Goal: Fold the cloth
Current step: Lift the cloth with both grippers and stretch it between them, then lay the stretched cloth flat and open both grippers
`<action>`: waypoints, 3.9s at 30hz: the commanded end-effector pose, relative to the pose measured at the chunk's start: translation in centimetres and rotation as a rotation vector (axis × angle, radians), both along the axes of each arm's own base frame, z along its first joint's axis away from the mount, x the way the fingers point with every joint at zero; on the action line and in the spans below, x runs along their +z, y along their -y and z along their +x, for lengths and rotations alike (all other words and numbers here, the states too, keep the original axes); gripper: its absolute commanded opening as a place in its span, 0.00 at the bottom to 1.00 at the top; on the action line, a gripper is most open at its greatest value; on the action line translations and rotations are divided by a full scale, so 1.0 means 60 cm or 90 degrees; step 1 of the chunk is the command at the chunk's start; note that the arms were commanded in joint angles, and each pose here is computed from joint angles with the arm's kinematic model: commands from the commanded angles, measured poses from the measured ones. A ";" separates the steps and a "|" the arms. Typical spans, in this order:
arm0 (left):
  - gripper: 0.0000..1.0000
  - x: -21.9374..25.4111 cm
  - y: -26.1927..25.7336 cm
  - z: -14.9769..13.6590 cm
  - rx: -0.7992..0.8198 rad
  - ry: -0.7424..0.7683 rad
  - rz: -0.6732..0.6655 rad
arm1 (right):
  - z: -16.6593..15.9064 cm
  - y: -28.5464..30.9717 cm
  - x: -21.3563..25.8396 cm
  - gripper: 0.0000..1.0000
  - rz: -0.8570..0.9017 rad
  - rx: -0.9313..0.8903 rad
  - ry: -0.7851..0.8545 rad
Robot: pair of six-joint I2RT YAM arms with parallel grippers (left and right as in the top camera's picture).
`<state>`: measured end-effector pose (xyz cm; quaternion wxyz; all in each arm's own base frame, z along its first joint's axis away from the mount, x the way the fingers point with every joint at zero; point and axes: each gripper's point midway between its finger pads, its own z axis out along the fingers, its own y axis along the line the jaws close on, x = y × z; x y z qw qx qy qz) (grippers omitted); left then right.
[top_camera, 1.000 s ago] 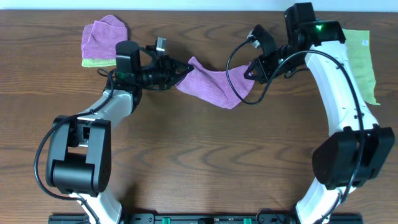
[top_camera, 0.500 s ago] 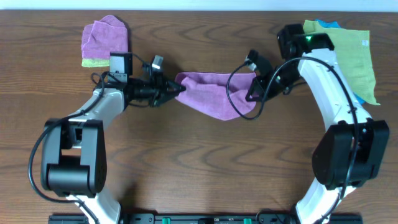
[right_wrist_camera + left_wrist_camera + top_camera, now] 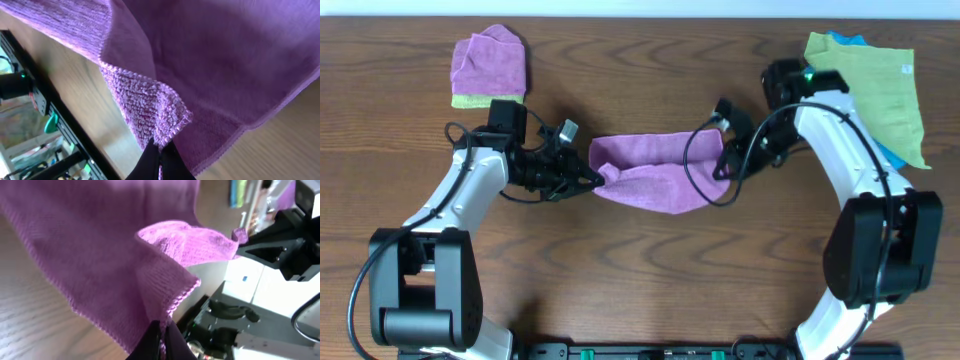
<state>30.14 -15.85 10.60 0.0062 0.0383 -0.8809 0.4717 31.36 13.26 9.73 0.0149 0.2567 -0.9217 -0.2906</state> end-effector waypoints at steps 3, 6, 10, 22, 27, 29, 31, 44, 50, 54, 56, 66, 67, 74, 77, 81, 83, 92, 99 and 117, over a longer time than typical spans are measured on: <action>0.06 -0.017 -0.017 -0.022 -0.036 0.008 0.055 | -0.040 -0.005 -0.011 0.01 0.021 0.004 -0.006; 0.06 -0.021 -0.021 -0.037 -0.047 -0.012 0.068 | -0.055 -0.003 -0.014 0.02 0.021 0.000 -0.005; 0.06 -0.024 -0.025 -0.053 -0.057 -0.033 0.079 | -0.070 0.001 -0.015 0.02 0.015 -0.006 -0.002; 0.06 -0.034 -0.036 -0.046 -0.037 -0.040 0.113 | -0.051 0.002 -0.030 0.02 0.006 -0.029 0.028; 0.06 -0.035 -0.045 0.001 0.032 -0.011 0.141 | 0.012 0.006 -0.035 0.02 -0.013 -0.081 0.107; 0.06 -0.038 -0.049 0.016 0.050 0.001 0.153 | 0.032 0.011 -0.037 0.02 -0.029 -0.099 0.132; 0.06 -0.041 -0.055 0.029 0.066 0.014 0.168 | 0.048 0.012 -0.037 0.02 -0.037 -0.108 0.156; 0.06 -0.049 -0.059 0.108 0.128 0.108 0.208 | 0.113 0.014 -0.027 0.01 -0.058 -0.138 0.260; 0.06 -0.059 -0.051 0.123 0.136 0.125 0.225 | 0.130 0.022 -0.031 0.01 -0.077 -0.144 0.285; 0.06 -0.066 -0.054 0.127 0.141 0.128 0.244 | 0.140 0.020 -0.037 0.01 -0.074 -0.146 0.292; 0.06 -0.068 -0.055 0.131 0.143 0.132 0.247 | 0.142 0.020 -0.045 0.01 -0.075 -0.147 0.288; 0.06 -0.095 -0.053 0.150 0.153 0.142 0.270 | 0.154 0.018 -0.065 0.02 -0.075 -0.149 0.288; 0.06 -0.101 -0.053 0.154 0.157 0.139 0.269 | 0.158 0.018 -0.065 0.01 -0.073 -0.150 0.294; 0.06 -0.124 -0.063 0.164 0.175 0.134 0.295 | 0.174 0.016 -0.079 0.02 -0.072 -0.154 0.306; 0.06 -0.123 -0.066 0.169 0.179 0.143 0.298 | 0.174 0.016 -0.096 0.02 -0.074 -0.156 0.293; 0.06 -0.123 -0.072 0.176 0.188 0.154 0.311 | 0.175 0.009 -0.109 0.01 -0.074 -0.154 0.287; 0.06 -0.124 -0.074 0.177 0.190 0.154 0.316 | 0.177 0.004 -0.109 0.02 -0.072 -0.151 0.292; 0.06 -0.143 -0.078 0.180 0.190 0.149 0.328 | 0.181 -0.004 -0.112 0.01 -0.096 -0.149 0.306; 0.06 -0.144 -0.077 0.189 0.193 0.161 0.326 | 0.182 0.004 -0.115 0.01 -0.113 -0.156 0.308; 0.45 -0.147 -0.094 0.195 0.201 0.175 0.355 | 0.182 0.006 -0.116 0.33 -0.117 -0.176 0.296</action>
